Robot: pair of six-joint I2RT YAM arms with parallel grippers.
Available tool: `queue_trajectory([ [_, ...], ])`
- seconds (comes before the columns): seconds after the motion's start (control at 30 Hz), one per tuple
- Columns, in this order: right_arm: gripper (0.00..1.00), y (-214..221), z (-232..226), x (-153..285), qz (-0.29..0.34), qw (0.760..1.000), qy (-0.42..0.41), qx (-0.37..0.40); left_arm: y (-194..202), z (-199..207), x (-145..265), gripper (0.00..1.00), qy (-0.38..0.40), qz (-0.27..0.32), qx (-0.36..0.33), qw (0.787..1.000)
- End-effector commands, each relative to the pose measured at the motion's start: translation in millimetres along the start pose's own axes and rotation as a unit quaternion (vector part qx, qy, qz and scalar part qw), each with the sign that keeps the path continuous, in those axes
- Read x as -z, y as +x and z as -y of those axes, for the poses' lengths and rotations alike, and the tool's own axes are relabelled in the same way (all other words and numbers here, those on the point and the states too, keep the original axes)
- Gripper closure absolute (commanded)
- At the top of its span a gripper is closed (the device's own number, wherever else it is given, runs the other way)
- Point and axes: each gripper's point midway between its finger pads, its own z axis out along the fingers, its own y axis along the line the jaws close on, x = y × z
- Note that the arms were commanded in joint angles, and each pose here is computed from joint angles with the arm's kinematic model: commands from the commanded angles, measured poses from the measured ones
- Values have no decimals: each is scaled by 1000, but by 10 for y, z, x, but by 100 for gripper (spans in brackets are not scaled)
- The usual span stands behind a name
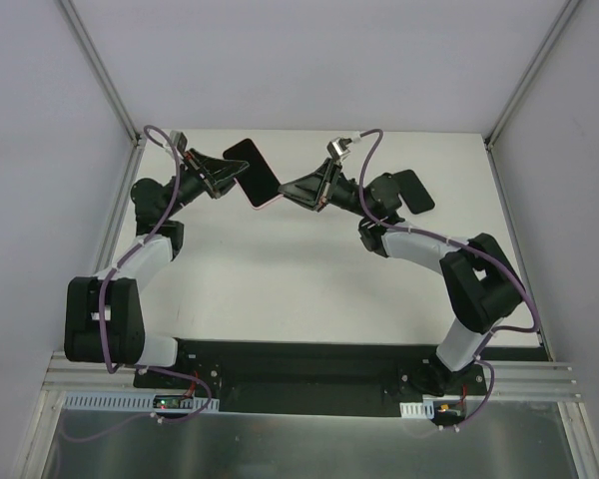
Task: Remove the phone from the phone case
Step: Remove the phone case from the phone.
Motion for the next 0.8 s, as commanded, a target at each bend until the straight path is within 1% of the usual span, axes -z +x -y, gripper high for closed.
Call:
queue_trajectory([
  [0.0, 99, 178, -1103, 62, -22, 976, -167, 134, -125, 39, 4, 100, 45, 25, -4, 999],
  [0.1, 99, 205, -1226, 51, -25, 972, -180, 149, -155, -75, 4, 100, 45, 27, 15, 998],
  [0.27, 99, 241, -1368, 4, -27, 965, -200, 165, -179, -149, -1, 100, 47, 29, 16, 998],
  [0.43, 99, 298, -1576, -41, -34, 957, -225, 178, -210, -207, 6, 100, 57, 32, 30, 997],
  [0.77, 99, 325, -1803, -187, -38, 947, -259, 189, -228, -216, 58, 100, 90, 49, 52, 993],
])
